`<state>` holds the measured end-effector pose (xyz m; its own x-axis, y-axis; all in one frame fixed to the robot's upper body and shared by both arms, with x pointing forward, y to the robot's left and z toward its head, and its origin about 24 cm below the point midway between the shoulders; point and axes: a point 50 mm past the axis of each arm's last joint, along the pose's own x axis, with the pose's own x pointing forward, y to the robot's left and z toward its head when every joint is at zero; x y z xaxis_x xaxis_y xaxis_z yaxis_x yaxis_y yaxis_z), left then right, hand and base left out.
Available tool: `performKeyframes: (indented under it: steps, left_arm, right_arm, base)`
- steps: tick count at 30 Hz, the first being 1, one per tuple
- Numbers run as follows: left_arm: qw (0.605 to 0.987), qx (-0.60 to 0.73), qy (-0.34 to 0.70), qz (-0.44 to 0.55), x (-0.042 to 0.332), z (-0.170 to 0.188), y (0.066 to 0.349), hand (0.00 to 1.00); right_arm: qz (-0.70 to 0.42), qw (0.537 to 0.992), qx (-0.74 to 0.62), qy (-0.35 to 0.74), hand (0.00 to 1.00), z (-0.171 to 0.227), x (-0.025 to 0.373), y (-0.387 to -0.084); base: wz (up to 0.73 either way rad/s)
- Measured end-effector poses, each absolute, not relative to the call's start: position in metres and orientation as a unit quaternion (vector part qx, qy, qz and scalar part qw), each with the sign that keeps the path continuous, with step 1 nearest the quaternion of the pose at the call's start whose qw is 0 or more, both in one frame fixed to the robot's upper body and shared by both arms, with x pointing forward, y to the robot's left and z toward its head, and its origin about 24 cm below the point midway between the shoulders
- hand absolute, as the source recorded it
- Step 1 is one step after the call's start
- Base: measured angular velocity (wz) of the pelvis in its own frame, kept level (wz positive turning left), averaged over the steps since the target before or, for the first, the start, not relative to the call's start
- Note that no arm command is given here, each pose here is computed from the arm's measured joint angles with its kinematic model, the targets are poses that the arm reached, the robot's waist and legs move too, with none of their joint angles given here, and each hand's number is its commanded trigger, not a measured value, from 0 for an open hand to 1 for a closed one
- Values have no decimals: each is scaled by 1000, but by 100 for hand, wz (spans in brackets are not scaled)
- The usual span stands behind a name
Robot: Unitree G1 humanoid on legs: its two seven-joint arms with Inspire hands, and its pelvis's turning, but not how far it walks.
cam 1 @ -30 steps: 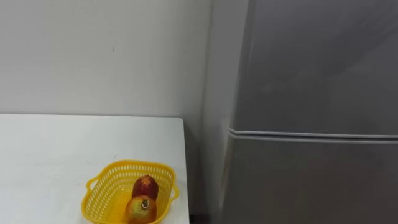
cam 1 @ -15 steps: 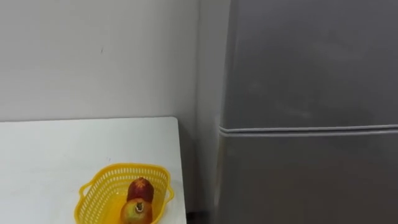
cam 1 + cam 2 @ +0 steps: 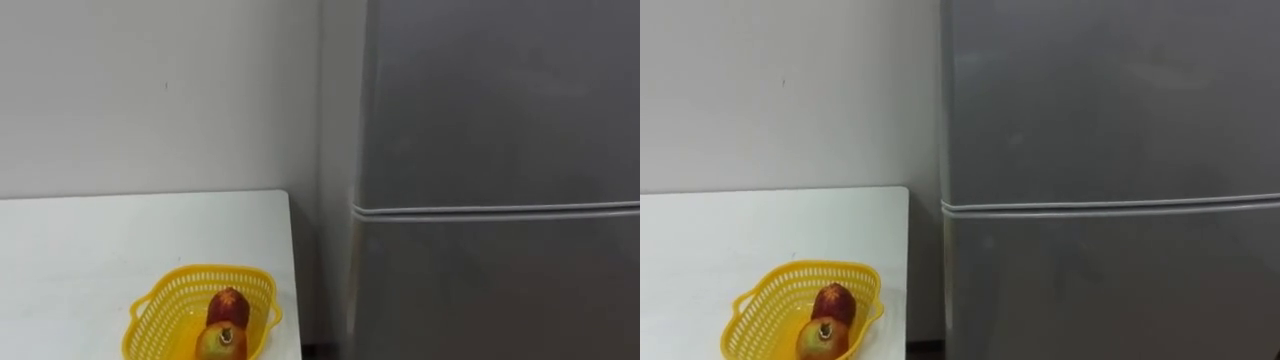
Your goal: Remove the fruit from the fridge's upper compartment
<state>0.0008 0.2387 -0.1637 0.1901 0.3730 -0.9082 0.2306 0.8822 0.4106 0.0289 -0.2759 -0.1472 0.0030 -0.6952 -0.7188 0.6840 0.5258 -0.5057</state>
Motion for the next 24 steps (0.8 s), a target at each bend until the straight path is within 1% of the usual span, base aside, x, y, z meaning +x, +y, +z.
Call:
performKeyframes:
  steps: [5, 7, 10, 14, 16, 21, 24]
  left_arm:
    - [723, 212, 654, 62, -9, -164, 240, 0]
    - [711, 205, 670, 67, -17, -164, 243, 0]
    - [698, 201, 684, 66, -24, -164, 243, 0]
    - [693, 198, 691, 58, -23, -165, 241, 0]
    - [690, 203, 693, 46, -23, -166, 238, 0]
    - [687, 212, 695, 20, -21, -168, 230, 0]
    - [689, 214, 692, 13, -17, -169, 227, 0]
  right_arm:
    - [-428, 689, 27, 584, 0, -160, -1, -264]
    - [-385, 687, 28, 616, 0, -163, -13, -258]
    - [-319, 688, 10, 652, 0, -167, -20, -251]
    - [-247, 700, -25, 670, 0, -169, -12, -245]
    - [-208, 712, -54, 668, 0, -170, 1, -243]
    - [-158, 729, -98, 658, 0, -170, 20, -240]
    - [-140, 731, -108, 659, 0, -170, 21, -238]
  base:
    - [2]
    - [0]
    - [0]
    - [0]
    - [0]
    - [0]
    - [0]
